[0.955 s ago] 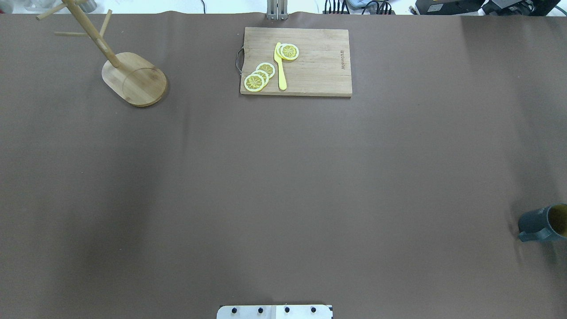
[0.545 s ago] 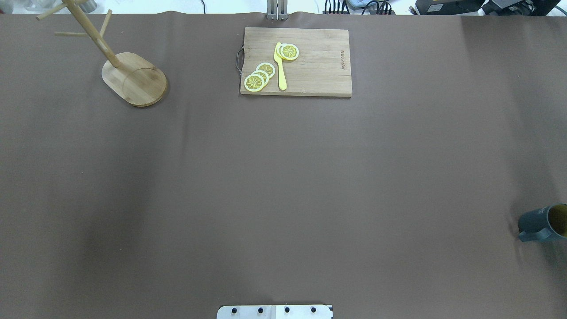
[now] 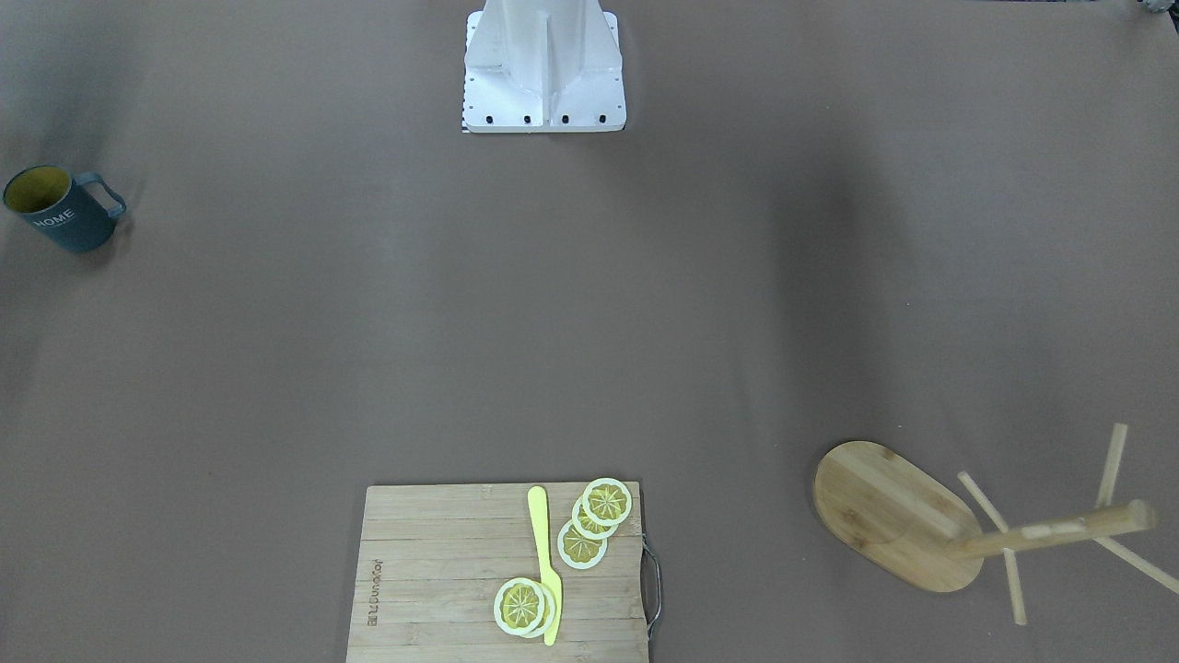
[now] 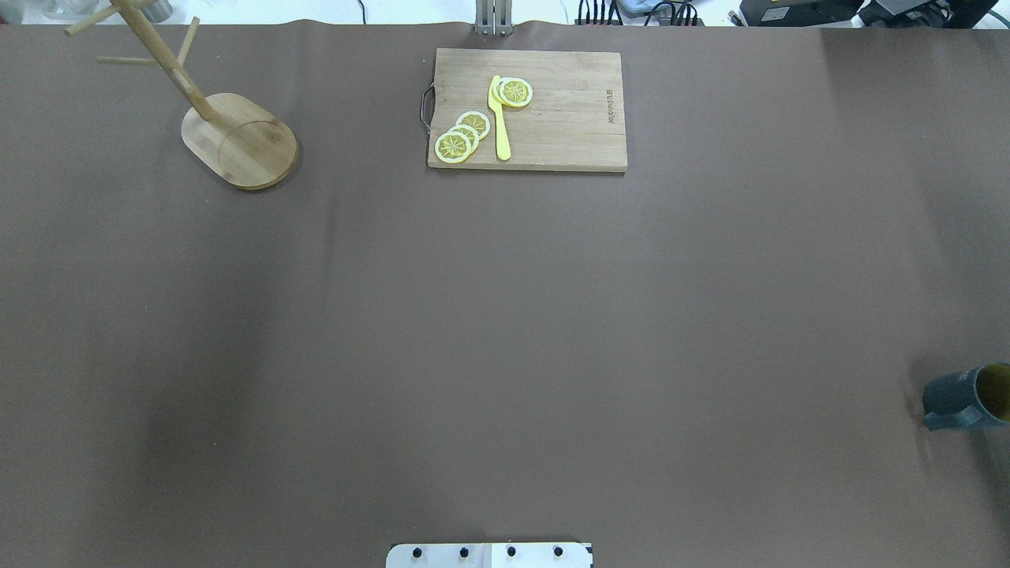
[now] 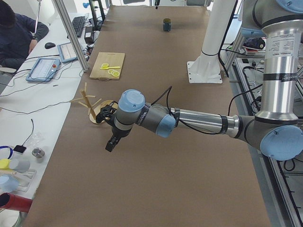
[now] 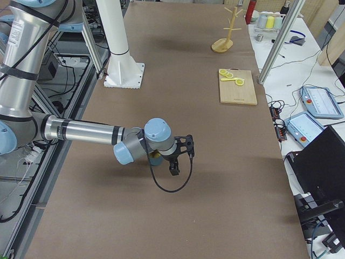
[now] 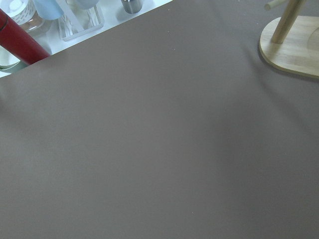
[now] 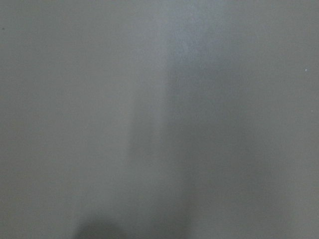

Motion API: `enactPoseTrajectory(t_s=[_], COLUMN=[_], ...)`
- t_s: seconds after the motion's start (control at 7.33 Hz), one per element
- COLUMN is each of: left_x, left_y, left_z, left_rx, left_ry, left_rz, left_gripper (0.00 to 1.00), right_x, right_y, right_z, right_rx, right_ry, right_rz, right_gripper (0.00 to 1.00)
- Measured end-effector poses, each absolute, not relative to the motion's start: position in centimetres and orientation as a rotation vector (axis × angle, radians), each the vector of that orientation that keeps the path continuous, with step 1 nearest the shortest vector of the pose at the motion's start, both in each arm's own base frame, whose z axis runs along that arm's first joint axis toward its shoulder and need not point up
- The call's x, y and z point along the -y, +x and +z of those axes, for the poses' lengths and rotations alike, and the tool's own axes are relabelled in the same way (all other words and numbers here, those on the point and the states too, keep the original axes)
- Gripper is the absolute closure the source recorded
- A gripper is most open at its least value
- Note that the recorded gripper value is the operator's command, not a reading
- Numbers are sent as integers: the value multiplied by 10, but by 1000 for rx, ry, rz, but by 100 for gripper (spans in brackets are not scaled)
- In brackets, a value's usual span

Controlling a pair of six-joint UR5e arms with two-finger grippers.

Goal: Hang cup on storage rack

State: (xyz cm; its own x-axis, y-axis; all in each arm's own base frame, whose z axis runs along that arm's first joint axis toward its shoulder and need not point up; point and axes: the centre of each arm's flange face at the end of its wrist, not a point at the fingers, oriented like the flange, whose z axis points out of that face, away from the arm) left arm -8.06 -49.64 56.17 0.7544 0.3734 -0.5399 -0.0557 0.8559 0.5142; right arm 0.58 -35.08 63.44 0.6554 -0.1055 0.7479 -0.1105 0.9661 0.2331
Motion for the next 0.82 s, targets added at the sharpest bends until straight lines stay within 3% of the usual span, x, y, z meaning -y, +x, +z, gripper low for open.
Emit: enactPoseTrajectory(t_s=[0.82], left_x=[493], left_y=[-81], left_z=[562], left_rx=[-682], left_ry=[498], left_rz=[243], left_gripper=[1], right_x=[289], right_y=[-42], right_z=[633], right_rx=[873], right_ry=[235], right_rz=[3], right_gripper=[0])
